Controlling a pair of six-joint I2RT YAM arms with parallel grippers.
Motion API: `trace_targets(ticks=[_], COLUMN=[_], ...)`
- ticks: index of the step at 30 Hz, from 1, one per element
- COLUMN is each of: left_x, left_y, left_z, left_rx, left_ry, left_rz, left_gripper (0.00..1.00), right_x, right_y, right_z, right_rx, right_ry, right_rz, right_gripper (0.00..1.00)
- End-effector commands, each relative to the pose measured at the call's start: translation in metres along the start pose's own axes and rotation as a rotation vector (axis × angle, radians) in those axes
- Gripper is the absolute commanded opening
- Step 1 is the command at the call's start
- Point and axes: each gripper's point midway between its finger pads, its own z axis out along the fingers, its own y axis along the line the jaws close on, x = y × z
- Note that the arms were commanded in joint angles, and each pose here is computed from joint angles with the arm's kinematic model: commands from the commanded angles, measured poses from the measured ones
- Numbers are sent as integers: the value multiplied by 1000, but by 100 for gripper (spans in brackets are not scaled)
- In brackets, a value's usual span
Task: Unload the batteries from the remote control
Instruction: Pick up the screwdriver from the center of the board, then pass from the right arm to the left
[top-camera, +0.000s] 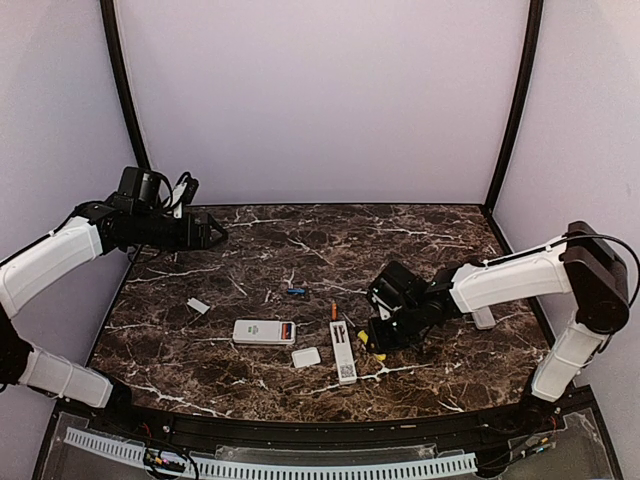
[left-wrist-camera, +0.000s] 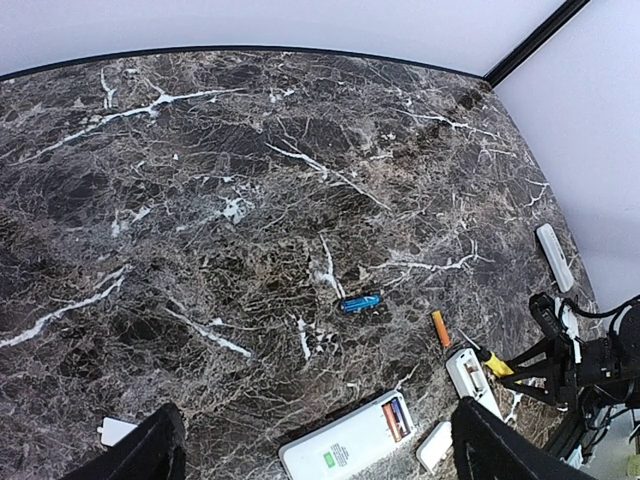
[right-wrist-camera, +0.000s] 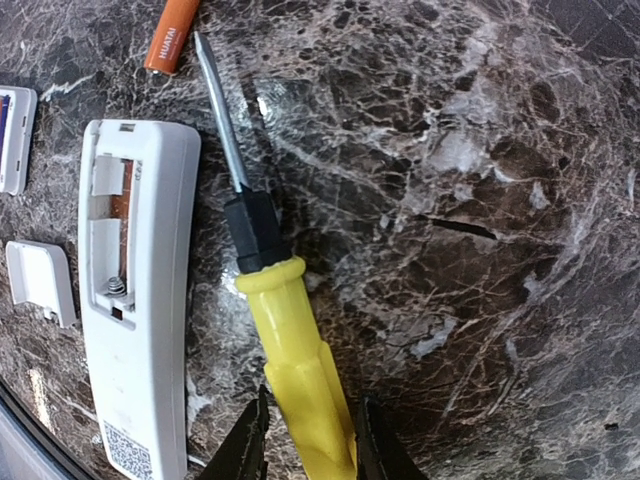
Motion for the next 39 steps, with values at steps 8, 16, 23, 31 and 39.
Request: trace_targets(ticks=[8, 16, 23, 31, 39], left_x=[1, -4, -12, 10, 25], left_y=[-1, -13, -69, -121, -170], left_z=[-2, -10, -32, -35, -36], left_rx=[12, 67, 362, 659, 800], left_ry=[-9, -36, -79, -7, 32], left_rz=[1, 44, 147, 177, 213], left_gripper=[91, 91, 90, 88, 88], right_x=[-2, -20, -57, -71, -65], right_y=[-8, -7, 32, 103, 168], right_z=[3, -19, -59, -128, -177], right_rx=[76, 73, -179, -591, -835], right_ry=[-8, -107, -225, -300, -314], right_rz=[15, 50, 0, -153, -334], right_gripper=[19, 0, 0, 0, 0])
